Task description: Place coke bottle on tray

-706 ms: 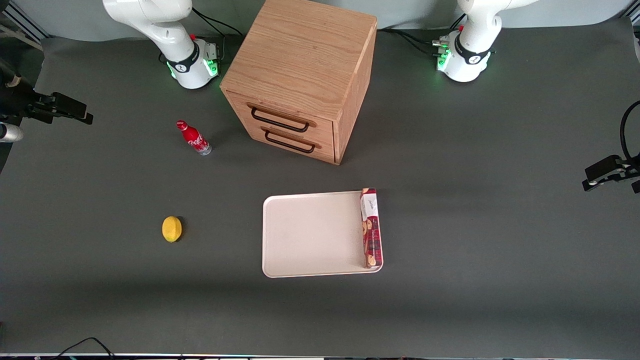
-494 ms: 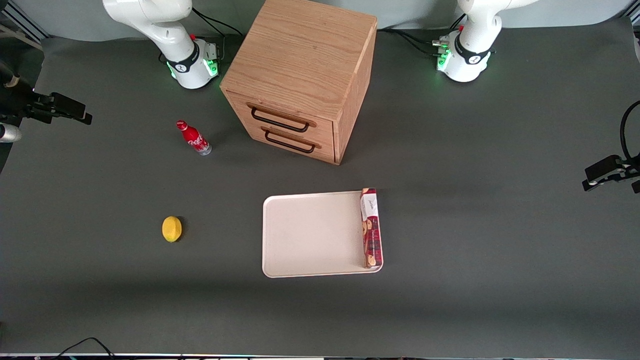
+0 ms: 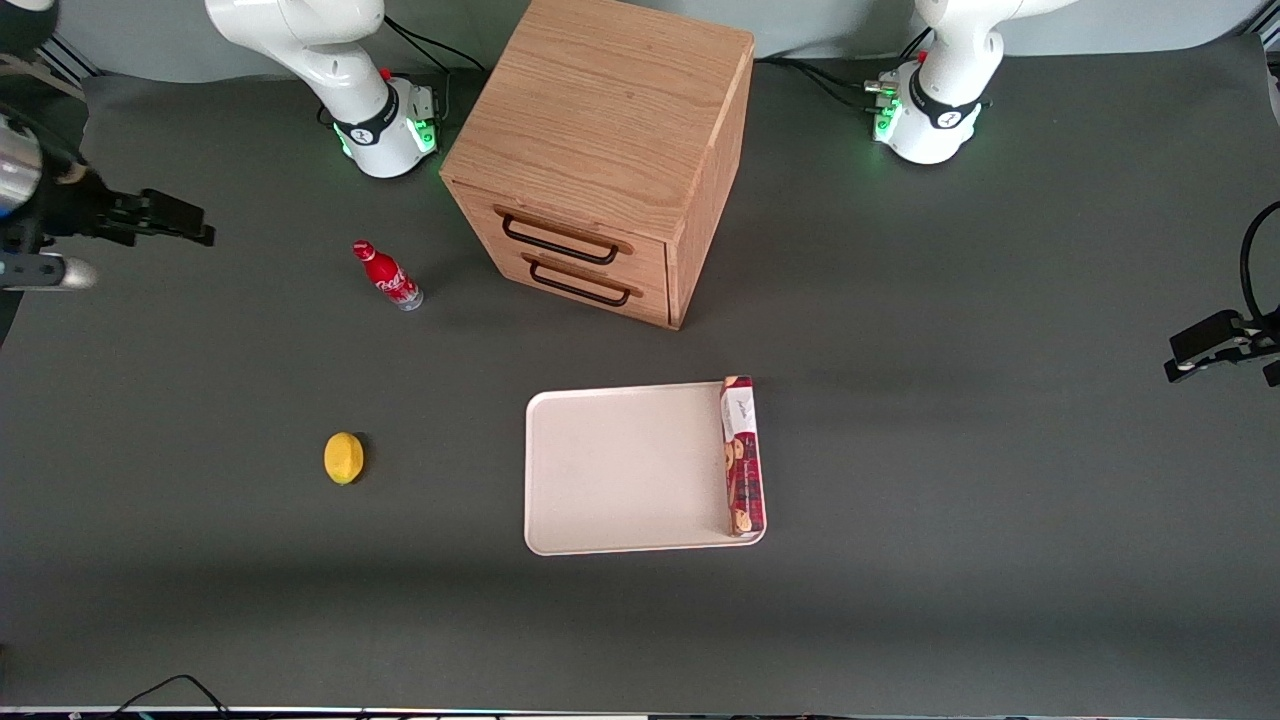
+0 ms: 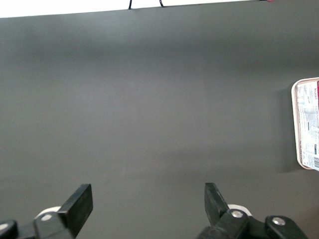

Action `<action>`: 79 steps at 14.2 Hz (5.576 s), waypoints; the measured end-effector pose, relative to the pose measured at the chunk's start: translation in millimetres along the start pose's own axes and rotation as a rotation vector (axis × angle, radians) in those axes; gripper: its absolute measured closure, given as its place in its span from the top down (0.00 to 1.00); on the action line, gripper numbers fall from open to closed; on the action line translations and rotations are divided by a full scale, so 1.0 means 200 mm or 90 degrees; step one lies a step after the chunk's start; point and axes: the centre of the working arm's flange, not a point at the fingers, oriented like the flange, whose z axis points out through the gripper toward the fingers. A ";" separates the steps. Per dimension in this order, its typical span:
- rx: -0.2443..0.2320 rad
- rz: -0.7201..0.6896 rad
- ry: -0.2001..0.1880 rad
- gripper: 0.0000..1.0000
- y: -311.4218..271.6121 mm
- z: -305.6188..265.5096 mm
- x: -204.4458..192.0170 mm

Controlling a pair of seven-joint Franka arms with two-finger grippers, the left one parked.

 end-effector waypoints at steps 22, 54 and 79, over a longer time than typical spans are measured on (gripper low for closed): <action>-0.030 0.081 0.006 0.52 -0.20 1.53 -0.31; 0.052 0.102 0.028 0.32 -1.52 0.88 0.95; -0.031 0.060 0.035 1.00 -0.10 -0.40 -0.15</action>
